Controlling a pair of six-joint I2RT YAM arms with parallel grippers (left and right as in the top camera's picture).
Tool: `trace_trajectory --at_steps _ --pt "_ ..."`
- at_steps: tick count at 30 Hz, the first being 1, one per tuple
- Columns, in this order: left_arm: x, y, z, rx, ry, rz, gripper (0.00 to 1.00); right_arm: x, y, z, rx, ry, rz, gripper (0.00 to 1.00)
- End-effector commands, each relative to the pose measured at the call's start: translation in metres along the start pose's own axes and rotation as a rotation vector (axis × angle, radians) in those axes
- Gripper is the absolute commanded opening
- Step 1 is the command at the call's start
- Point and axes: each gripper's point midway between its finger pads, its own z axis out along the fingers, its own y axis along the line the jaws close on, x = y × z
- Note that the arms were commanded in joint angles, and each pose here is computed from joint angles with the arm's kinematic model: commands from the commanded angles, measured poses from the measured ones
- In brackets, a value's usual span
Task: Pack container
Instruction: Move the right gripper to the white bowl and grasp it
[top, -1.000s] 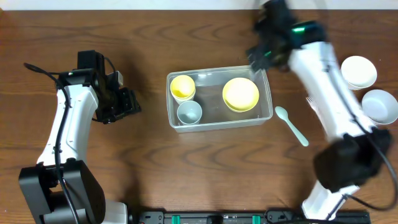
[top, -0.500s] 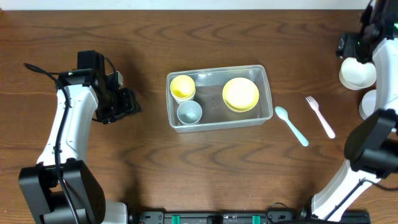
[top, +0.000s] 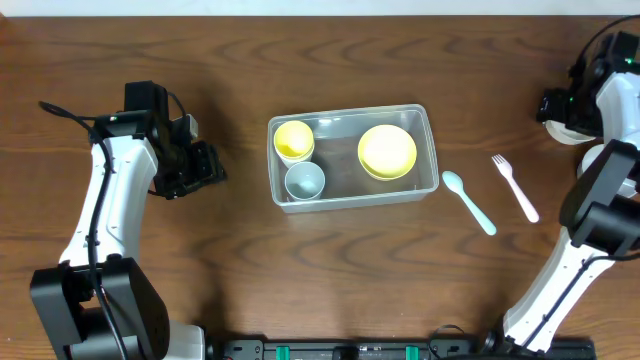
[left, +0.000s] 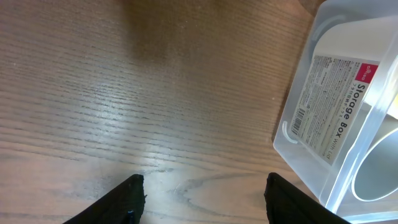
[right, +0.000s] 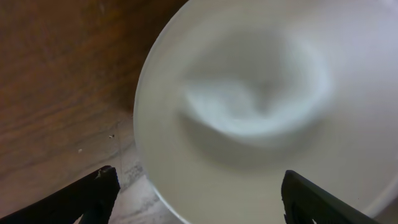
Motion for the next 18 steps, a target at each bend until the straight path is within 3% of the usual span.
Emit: trace_trajectory --at_steps 1,5,12,18 --pt "-0.0019 -0.0024 -0.0027 0.013 -0.006 0.009 0.63 0.0032 0.0128 0.0062 -0.026 0.016 -0.04 0.85" --pt "-0.002 -0.0024 -0.0027 0.013 -0.007 0.01 0.63 0.005 0.015 0.0064 -0.027 0.024 -0.043 0.73" --pt "-0.0019 -0.0024 -0.0027 0.013 -0.006 0.009 0.63 0.0096 0.0166 0.0063 -0.032 0.042 -0.046 0.32" --pt "-0.0019 -0.0024 -0.0027 0.013 -0.006 0.009 0.63 0.0097 0.0196 0.0062 -0.047 0.042 -0.046 0.21"
